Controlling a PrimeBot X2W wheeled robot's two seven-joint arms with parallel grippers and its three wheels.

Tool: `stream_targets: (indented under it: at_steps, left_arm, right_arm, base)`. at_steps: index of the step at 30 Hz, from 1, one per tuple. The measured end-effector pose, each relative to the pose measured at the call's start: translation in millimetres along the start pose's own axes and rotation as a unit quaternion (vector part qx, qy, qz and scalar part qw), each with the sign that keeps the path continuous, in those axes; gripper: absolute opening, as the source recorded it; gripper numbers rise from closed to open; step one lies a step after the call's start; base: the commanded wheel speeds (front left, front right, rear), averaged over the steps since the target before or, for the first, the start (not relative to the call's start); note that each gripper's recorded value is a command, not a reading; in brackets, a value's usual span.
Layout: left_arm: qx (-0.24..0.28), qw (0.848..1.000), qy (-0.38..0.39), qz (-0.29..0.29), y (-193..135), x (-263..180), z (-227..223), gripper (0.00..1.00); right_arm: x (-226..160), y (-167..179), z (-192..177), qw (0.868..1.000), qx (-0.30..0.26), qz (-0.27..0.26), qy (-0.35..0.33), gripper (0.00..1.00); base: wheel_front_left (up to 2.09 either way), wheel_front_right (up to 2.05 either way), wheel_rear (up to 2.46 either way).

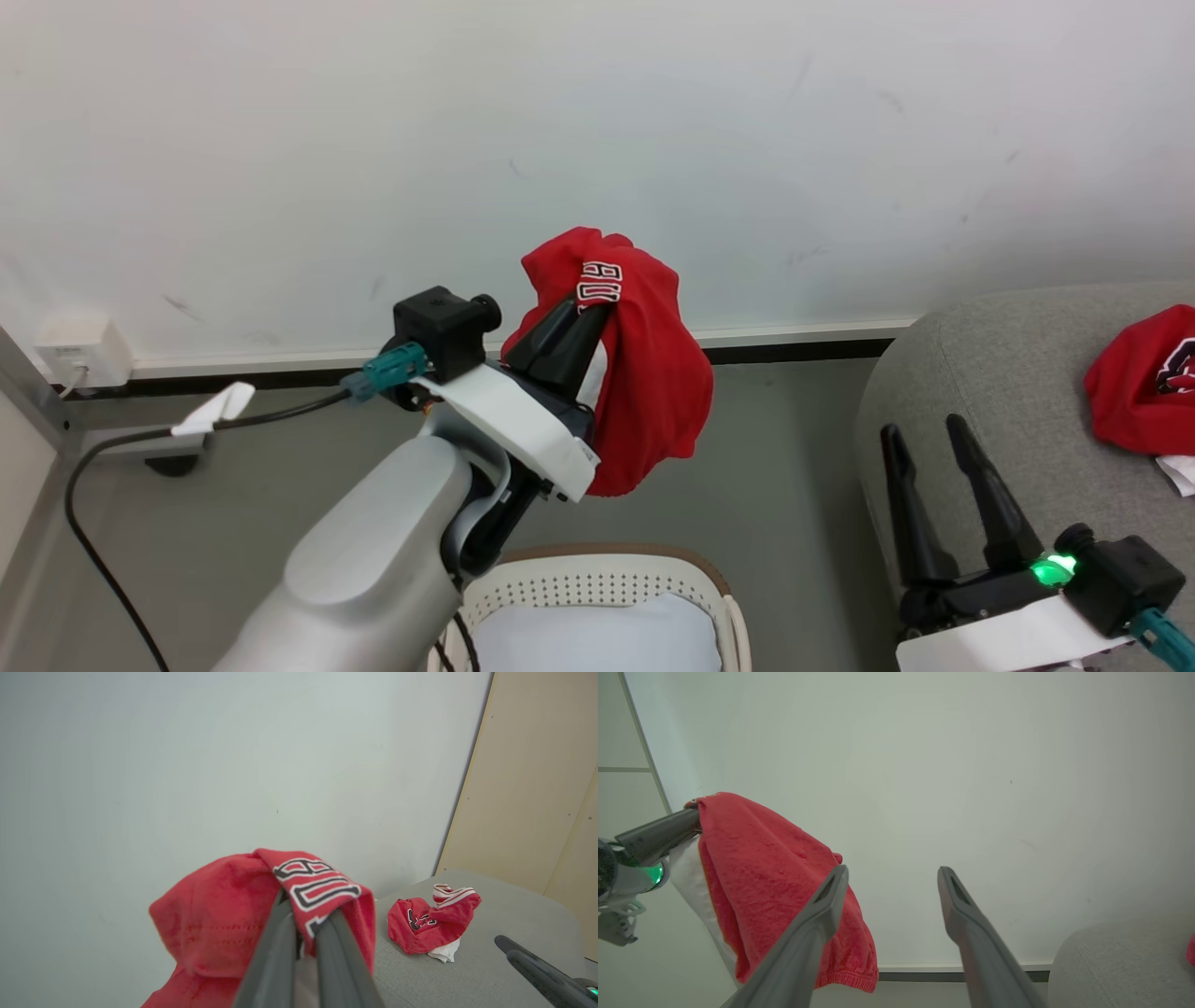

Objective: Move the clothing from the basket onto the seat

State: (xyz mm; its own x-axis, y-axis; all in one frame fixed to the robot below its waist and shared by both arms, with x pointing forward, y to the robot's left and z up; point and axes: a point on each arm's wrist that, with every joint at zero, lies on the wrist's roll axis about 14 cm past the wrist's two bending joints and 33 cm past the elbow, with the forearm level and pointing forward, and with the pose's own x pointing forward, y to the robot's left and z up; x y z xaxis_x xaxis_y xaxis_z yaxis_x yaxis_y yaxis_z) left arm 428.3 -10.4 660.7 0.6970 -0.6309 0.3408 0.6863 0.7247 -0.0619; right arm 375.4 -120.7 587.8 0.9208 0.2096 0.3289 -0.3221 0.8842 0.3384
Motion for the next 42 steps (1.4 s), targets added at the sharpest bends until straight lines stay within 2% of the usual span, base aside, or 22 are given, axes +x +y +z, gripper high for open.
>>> stream_targets:
  at_steps: [10,23,34,42]
  left_arm:
    - [-0.006,1.0,0.012,0.02,9,-5,-11,0.0]
    - [-0.015,1.0,0.02,0.015,-1,-8,-18,0.0]
    - [-0.019,1.0,0.019,0.001,-15,-11,-18,0.0]
    - [-0.026,0.999,0.027,-0.03,-43,-20,-22,0.0]
  right_arm:
    - [2,18,-13,0.999,0.0,0.029,0.021,1.0]
    - [2,35,-27,0.996,-0.011,0.071,0.049,1.0]
    - [6,88,-64,0.982,0.001,0.156,0.106,1.0]
    - [12,104,-94,0.973,-0.003,0.176,0.152,1.0]
  base:
    - [0.0,0.0,0.0]
    - [0.0,0.0,0.0]
    - [0.0,0.0,0.0]
    - [0.0,0.0,0.0]
